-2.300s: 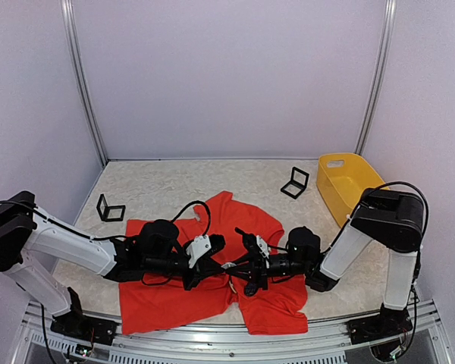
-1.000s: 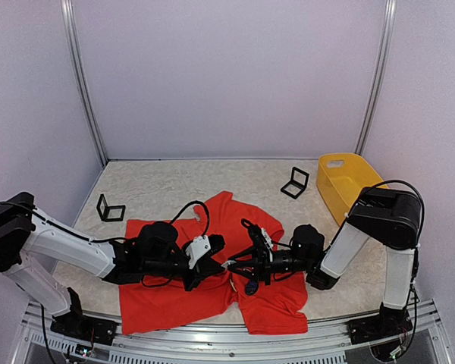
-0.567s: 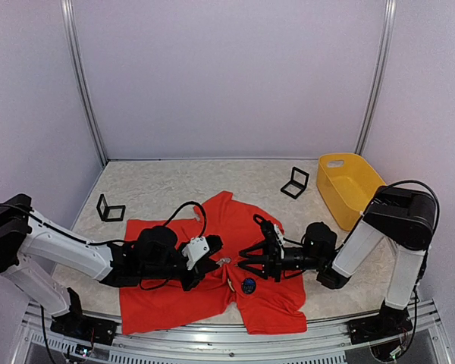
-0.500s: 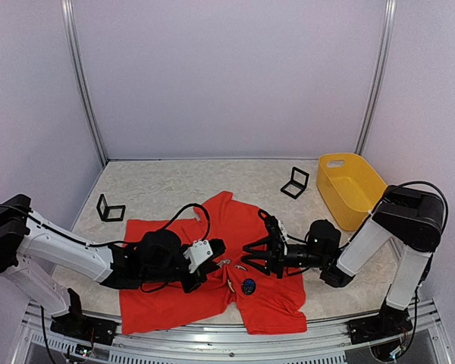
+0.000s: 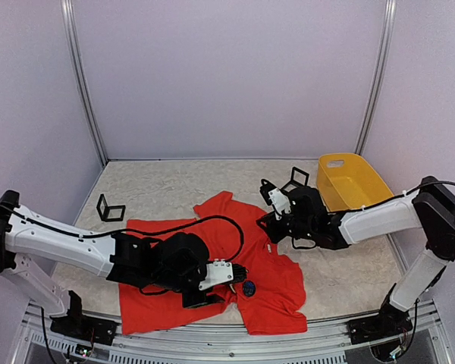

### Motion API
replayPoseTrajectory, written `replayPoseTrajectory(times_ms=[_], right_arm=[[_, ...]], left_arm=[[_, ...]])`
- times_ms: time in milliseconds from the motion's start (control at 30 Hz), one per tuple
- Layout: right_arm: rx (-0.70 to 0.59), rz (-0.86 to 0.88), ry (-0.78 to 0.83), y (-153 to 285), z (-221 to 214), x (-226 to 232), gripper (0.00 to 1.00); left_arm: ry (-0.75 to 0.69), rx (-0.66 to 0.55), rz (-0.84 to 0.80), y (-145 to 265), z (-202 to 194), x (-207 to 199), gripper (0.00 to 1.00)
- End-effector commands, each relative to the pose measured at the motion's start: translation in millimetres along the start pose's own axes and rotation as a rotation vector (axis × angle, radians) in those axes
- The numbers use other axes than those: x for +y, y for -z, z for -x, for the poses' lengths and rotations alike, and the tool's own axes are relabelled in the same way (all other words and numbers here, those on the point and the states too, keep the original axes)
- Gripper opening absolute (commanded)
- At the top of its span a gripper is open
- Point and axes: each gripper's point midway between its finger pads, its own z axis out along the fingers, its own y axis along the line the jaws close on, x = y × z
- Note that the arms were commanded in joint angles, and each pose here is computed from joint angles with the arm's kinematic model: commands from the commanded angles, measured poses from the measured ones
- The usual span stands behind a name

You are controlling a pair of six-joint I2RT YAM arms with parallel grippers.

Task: Pin the brooch onto the clothing

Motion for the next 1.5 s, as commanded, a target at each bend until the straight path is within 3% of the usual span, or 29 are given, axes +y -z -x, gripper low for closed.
replayPoseTrajectory(times_ms=[0, 100, 167, 367, 467, 600, 733, 833, 967, 1067, 1167, 1267, 1467], right_arm=[[0.24, -0.194, -0.024, -10, -36, -49, 0.13], [0.319, -0.165, -0.053, -29, -44, -56, 0.06], [0.382, -0.141, -0.052, -42, -56, -56, 0.03], [0.514, -0.211, -0.08, -64, -89, -88, 0.02], [0.533, -0.305, -0.097, -71, -90, -128, 0.01], [0.525, -0.34, -0.117, -91, -77, -169, 0.01], [0.47, -0.37, -0.081, -113, -36, -200, 0.01], [0.427, -0.358, -0.047, -122, -4, -209, 0.02], [0.373, -0.294, 0.021, -115, 42, -191, 0.03], [0.34, -0.259, 0.064, -93, 63, -160, 0.04], [0.335, -0.212, 0.029, -62, 55, -123, 0.04], [0.398, -0.15, -0.067, -33, 19, -83, 0.03], [0.605, -0.025, -0.152, 20, -71, -1, 0.0]], left_arm=[[0.322, -0.179, 0.086, 46, 7, 55, 0.51], [0.771, -0.32, 0.228, 64, -34, 126, 0.41], [1.001, -0.297, 0.374, 64, -87, 156, 0.38], [1.356, -0.093, 0.591, 46, -216, 181, 0.39], [1.42, -0.017, 0.676, 40, -250, 199, 0.39], [1.495, -0.009, 0.698, 30, -268, 246, 0.39], [1.512, -0.027, 0.753, 30, -282, 292, 0.39], [1.45, -0.059, 0.756, 29, -272, 323, 0.38], [1.318, -0.127, 0.755, 44, -226, 349, 0.41], [1.229, -0.155, 0.787, 65, -187, 346, 0.42], [1.215, -0.146, 0.794, 77, -167, 316, 0.44], [1.29, -0.185, 0.726, 77, -160, 268, 0.44], [1.456, -0.165, 0.578, 64, -184, 172, 0.44]])
